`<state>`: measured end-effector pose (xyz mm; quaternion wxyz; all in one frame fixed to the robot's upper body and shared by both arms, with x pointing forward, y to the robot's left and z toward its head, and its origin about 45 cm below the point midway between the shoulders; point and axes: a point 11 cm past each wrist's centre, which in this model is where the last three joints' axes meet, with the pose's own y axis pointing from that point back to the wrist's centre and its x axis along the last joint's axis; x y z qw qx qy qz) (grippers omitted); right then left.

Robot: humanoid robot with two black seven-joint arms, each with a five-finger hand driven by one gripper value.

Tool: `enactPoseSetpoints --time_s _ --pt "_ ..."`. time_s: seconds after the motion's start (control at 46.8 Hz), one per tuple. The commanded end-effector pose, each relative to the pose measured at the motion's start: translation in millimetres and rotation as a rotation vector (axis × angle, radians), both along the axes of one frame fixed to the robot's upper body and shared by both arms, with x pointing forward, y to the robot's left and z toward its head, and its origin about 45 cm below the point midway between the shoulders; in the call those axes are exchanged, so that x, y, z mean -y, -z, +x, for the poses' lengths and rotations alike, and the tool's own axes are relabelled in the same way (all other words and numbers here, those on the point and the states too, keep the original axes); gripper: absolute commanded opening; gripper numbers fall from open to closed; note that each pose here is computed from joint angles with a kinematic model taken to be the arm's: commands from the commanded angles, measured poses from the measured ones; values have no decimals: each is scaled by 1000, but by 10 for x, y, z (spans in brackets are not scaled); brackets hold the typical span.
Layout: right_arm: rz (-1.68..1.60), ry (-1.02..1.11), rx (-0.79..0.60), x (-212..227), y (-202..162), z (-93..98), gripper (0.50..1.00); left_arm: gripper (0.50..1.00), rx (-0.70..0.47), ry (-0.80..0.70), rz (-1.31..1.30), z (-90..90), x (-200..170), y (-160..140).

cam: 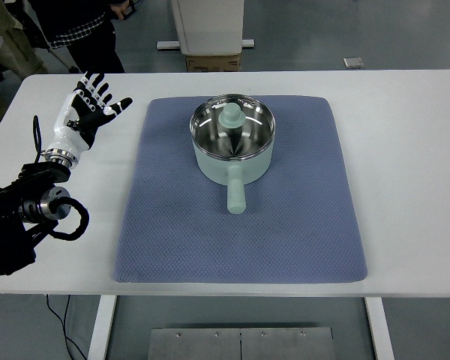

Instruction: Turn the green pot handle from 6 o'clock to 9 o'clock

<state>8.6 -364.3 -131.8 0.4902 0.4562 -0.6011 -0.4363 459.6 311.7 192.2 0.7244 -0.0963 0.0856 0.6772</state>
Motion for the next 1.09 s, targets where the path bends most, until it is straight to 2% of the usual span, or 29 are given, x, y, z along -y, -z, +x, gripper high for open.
enactPoseSetpoints --time_s 0.0,1.069 --pt "0 0 0 0 0 1 1000 1000 0 -1 0 0 -4 -1" --pt "0 0 -1 -1 0 -1 1000 1000 -4 -5 -3 -13 -15 20"
